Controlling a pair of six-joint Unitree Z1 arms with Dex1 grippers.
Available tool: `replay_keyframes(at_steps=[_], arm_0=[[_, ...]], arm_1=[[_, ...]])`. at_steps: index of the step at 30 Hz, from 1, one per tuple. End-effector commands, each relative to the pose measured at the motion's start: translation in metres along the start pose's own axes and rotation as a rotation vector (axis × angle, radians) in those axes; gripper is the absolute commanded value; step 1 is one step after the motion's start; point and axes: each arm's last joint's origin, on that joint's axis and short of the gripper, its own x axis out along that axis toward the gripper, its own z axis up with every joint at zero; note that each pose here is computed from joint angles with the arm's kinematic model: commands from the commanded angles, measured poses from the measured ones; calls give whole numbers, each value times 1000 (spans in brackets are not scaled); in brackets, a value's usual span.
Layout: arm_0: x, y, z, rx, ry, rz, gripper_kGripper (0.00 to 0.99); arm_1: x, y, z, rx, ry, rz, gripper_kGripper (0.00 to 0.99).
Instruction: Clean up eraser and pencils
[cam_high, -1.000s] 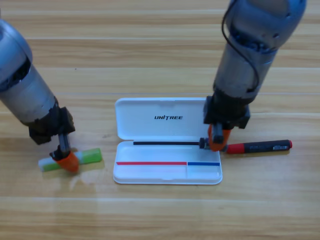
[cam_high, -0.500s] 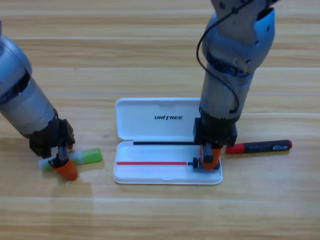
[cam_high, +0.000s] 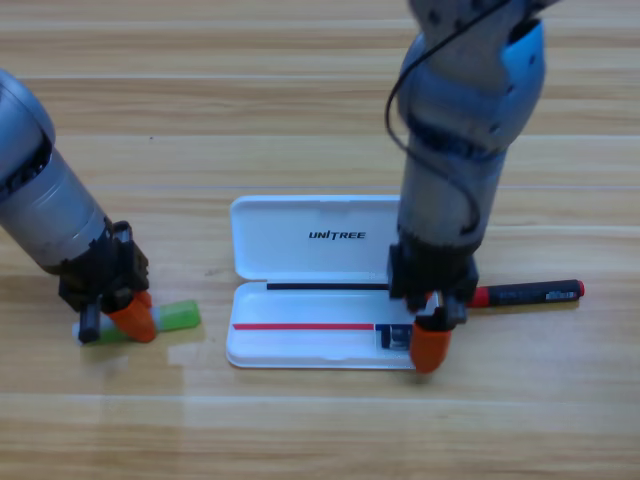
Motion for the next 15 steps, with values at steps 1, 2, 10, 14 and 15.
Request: replay_keyframes(at_steps=[1,2,10,14,15], arm_0=[[-7,1,-8,12,56,-23,0],[-15,2,-6,16,49,-13,0],[-82,-3,16,67,-34,74,0],[-97,-14,32,123,-59,98,0],[-98,-17,36,135,-65,101,0]], arm_1=[[-87,27,-44,29,-80,-101,990],[-92,29,-51,39,-82,-104,990],[-49,-15,-109,86,103,-56,989],[-13,-54,-123,100,121,-35,979],[-5,-62,-124,100,119,-37,977]])
